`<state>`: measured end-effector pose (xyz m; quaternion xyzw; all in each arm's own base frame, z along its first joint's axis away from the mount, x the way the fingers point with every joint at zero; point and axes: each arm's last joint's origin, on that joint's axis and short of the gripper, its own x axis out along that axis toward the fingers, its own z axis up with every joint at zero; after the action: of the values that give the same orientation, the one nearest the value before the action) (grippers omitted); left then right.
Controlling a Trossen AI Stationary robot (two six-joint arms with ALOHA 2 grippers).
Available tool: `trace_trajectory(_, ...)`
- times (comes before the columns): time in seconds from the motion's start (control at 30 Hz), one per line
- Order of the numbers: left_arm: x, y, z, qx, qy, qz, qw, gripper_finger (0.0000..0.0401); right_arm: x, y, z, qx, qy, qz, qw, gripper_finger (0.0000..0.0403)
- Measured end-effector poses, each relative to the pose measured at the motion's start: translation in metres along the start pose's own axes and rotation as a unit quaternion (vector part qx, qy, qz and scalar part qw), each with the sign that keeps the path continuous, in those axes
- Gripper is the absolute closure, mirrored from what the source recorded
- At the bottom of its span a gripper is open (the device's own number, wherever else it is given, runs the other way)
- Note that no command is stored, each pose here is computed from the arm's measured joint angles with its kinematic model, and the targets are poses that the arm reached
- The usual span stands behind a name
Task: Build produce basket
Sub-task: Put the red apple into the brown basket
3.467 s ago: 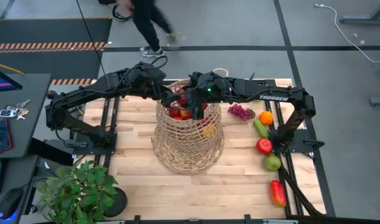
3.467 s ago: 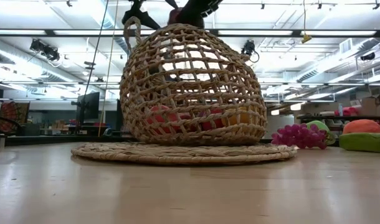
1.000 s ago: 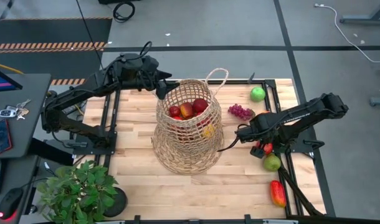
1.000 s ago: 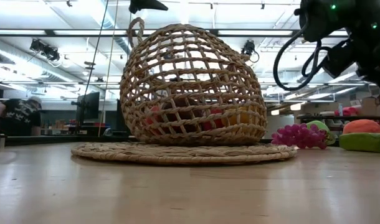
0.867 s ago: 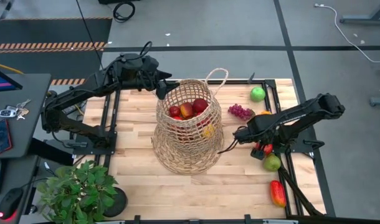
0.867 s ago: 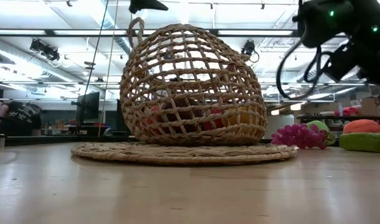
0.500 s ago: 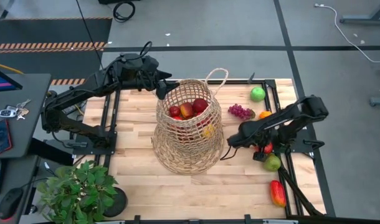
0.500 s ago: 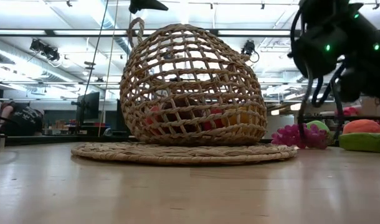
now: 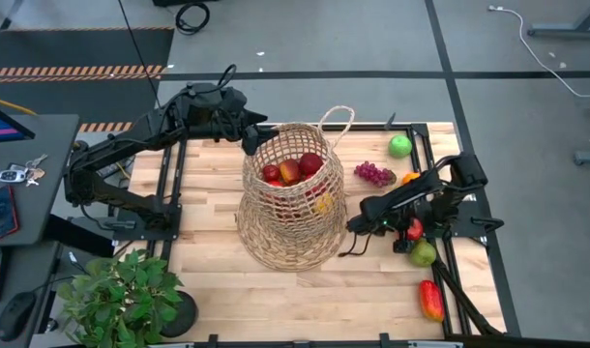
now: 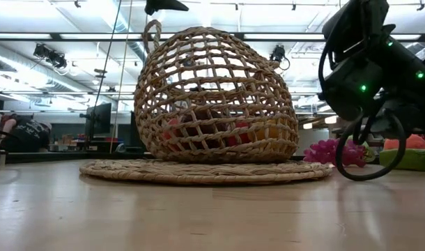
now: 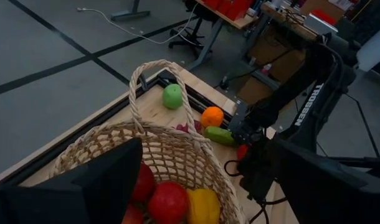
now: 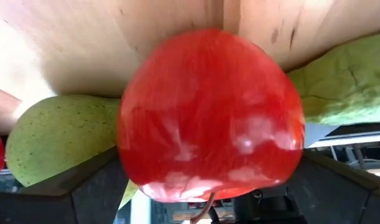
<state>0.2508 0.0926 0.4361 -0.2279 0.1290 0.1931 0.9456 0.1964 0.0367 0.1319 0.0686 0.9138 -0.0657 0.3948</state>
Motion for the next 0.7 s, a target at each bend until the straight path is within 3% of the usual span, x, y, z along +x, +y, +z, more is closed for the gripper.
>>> trace_trajectory(0.43, 0.0, 0.0, 0.0, 0.0, 0.0, 0.0, 1.0, 0.0044, -0.005, -0.001, -0.003, -0.019, -0.043, -0.019, 0.999, 0.0038)
trace_trajectory(0.7, 0.0, 0.0, 0.0, 0.004, 0.0, 0.0, 1.0, 0.0044, -0.038, -0.002, -0.016, -0.003, -0.128, -0.018, 0.992, 0.0038)
